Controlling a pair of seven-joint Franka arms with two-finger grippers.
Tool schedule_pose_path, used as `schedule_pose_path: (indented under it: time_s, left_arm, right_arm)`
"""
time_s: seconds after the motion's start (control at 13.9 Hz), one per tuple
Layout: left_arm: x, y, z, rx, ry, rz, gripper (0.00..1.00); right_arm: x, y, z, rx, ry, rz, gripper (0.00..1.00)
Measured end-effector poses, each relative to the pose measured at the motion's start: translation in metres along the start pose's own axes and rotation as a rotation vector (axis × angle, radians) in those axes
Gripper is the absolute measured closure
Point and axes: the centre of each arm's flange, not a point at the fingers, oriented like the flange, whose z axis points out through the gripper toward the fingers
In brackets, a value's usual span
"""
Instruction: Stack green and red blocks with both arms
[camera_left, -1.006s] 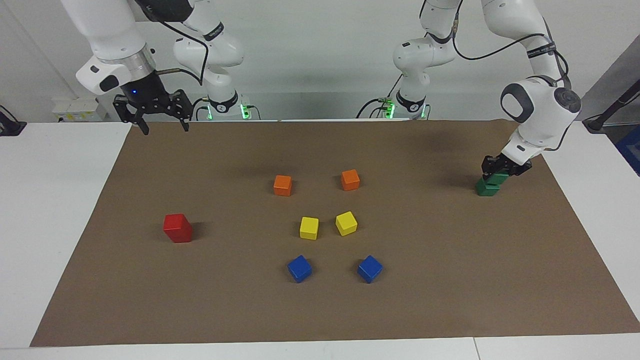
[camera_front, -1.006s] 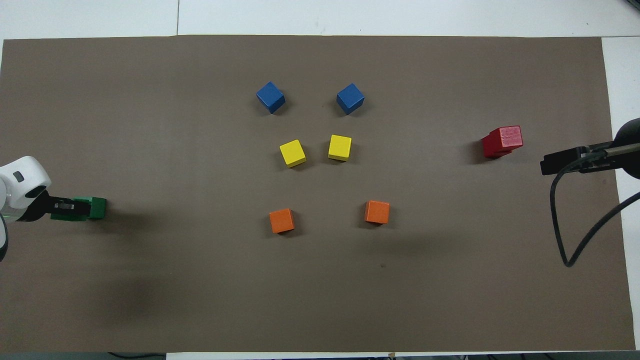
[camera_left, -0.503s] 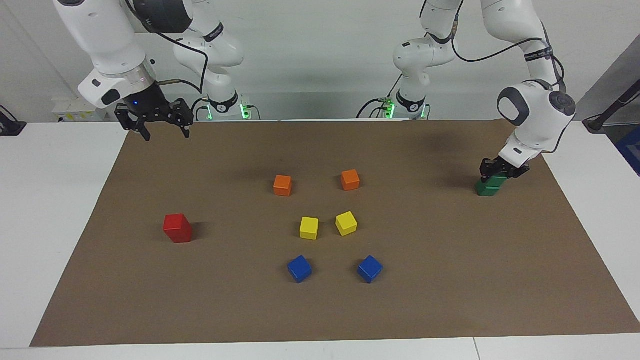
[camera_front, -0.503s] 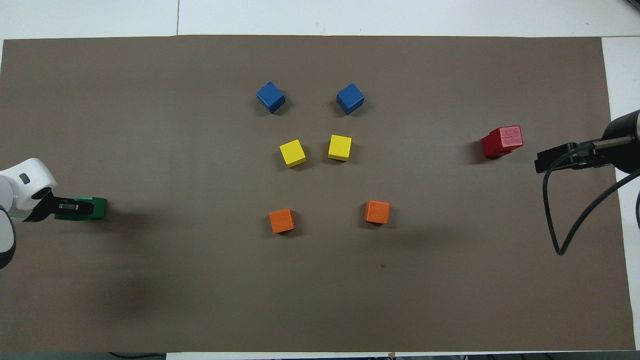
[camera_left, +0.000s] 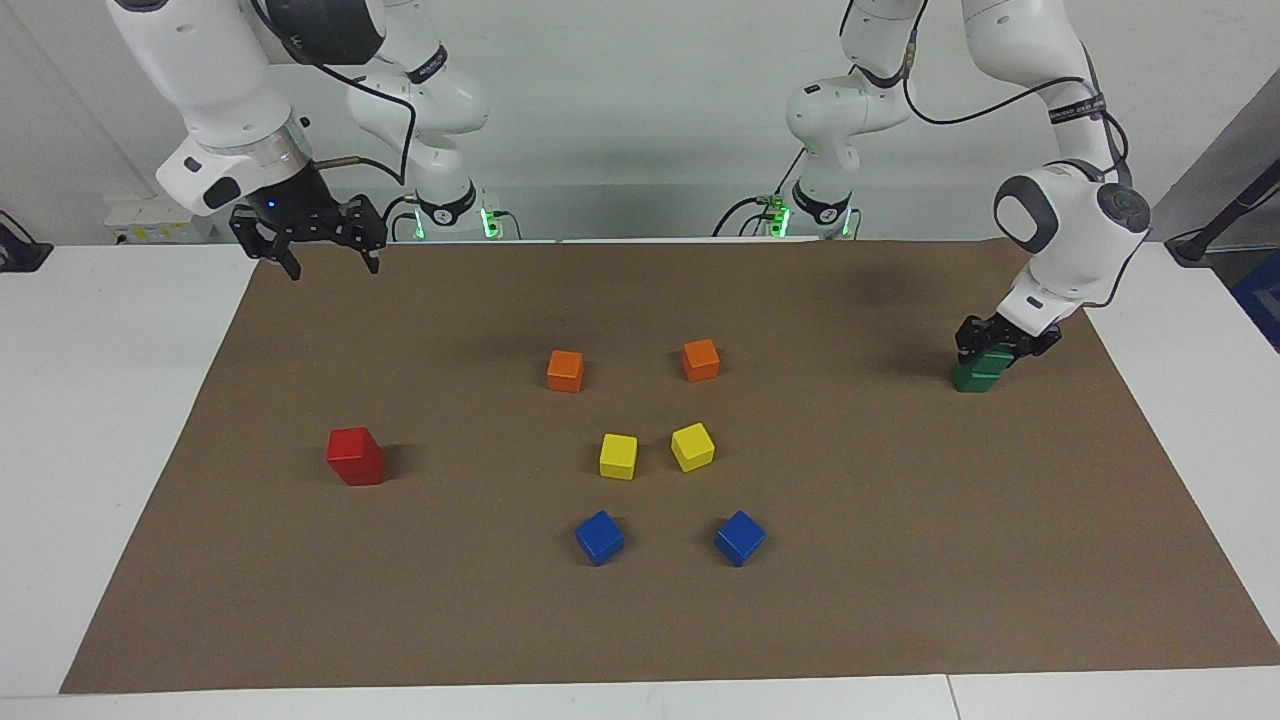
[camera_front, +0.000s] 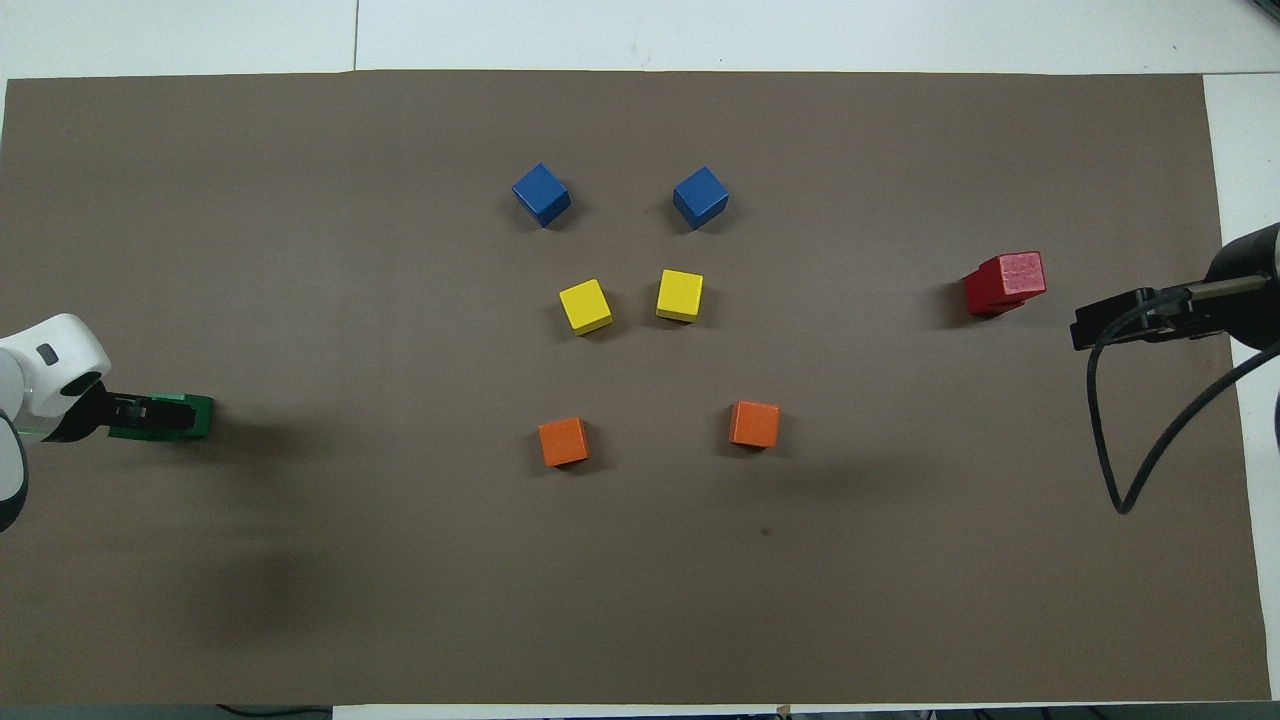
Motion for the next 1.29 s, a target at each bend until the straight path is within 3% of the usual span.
schedule_pose_path:
  time_s: [0.22,0.43,0.79,1.08,1.29]
  left_arm:
    - [0.014,-0.001,-0.037,-0.005,-0.006,0.008,0.00]
    - [0.033,0.000,-0.120,-0.004,0.002,-0.014,0.00]
    - [0.048,0.042,-0.221,0.007,0.054,-0.229,0.00]
    - [0.043,0.078,-0.269,-0.003,-0.002,-0.261,0.00]
    - [0.035,0.085,-0.277,-0.010,-0.059,-0.254,0.00]
  right_arm:
    - [0.000,0.002,0.000,-0.008,0.000,0.002,0.00]
    - [-0.001,0.004,0.000,-0.009,-0.004,0.007,0.00]
    - [-0.001,0.008,0.000,-0.034,-0.009,0.009,0.00]
    - [-0.002,0.009,0.000,-0.040,-0.011,0.009,0.00]
    - [-0.002,0.009,0.000,-0.040,-0.013,0.009,0.00]
